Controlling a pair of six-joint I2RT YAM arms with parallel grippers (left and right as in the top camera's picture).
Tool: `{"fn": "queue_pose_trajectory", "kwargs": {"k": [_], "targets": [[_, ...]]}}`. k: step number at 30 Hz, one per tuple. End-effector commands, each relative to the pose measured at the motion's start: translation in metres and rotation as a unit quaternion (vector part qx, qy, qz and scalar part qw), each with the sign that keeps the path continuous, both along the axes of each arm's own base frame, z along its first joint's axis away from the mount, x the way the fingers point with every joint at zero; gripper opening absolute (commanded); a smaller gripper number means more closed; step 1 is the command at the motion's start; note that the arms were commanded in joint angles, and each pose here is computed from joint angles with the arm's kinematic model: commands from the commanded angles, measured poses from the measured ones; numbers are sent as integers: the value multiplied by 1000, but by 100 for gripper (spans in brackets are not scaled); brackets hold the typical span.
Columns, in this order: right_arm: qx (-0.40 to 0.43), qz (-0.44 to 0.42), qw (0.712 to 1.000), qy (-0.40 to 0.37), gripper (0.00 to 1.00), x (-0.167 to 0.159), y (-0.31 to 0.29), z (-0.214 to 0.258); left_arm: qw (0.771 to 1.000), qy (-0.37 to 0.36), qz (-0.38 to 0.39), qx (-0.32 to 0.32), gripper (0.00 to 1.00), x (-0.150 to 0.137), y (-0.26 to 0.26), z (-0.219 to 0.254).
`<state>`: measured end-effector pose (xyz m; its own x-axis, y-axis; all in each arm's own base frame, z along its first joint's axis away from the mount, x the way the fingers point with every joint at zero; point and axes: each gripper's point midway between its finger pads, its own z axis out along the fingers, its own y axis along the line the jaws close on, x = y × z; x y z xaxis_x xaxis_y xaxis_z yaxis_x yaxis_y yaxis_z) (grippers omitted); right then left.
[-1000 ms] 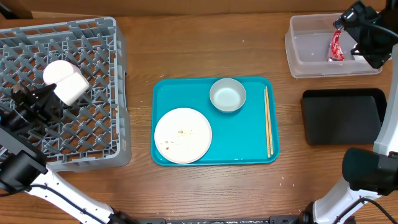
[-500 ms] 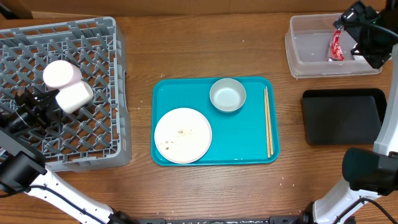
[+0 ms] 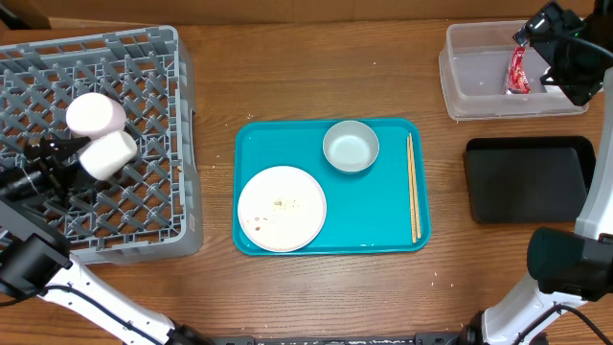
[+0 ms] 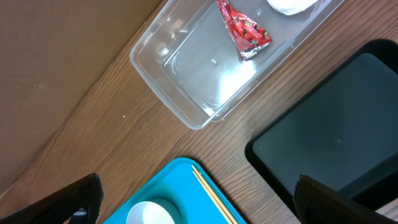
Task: Sort waste into correct bins and load items into the dishwasher
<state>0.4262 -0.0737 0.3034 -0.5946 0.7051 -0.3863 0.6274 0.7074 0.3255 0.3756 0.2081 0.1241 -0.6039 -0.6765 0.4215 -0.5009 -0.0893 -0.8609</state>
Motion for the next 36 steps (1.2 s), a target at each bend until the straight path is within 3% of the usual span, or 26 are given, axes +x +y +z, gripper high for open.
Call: {"fn": "queue_pose_trajectory", "kwargs": {"k": [1,9,16,21,26,32,34,36], "targets": [[0,-3,1000,-6,100,1,-1,4,995,49,-14,82,46,-6,16,15],[0,-3,1000,-6,100,1,-1,4,964,123,6,235,42,-16,50,54],[0,-3,1000,-6,100,1,-1,3,947,103,28,303,19,-17,44,103],[0,-3,1000,-6,100,1,-1,4,925,72,-17,374,4,-8,11,129],[0,-3,1000,-6,100,1,-1,3,846,150,-114,499,4,1,-24,107],[0,-3,1000,-6,100,1,-1,3,741,252,-143,606,4,14,-37,79],[0,-3,1000,-6,100,1,-1,3,717,276,-148,623,4,15,-37,72],[0,-3,1000,-6,100,1,-1,3,711,286,-160,623,4,15,-40,64]]}}
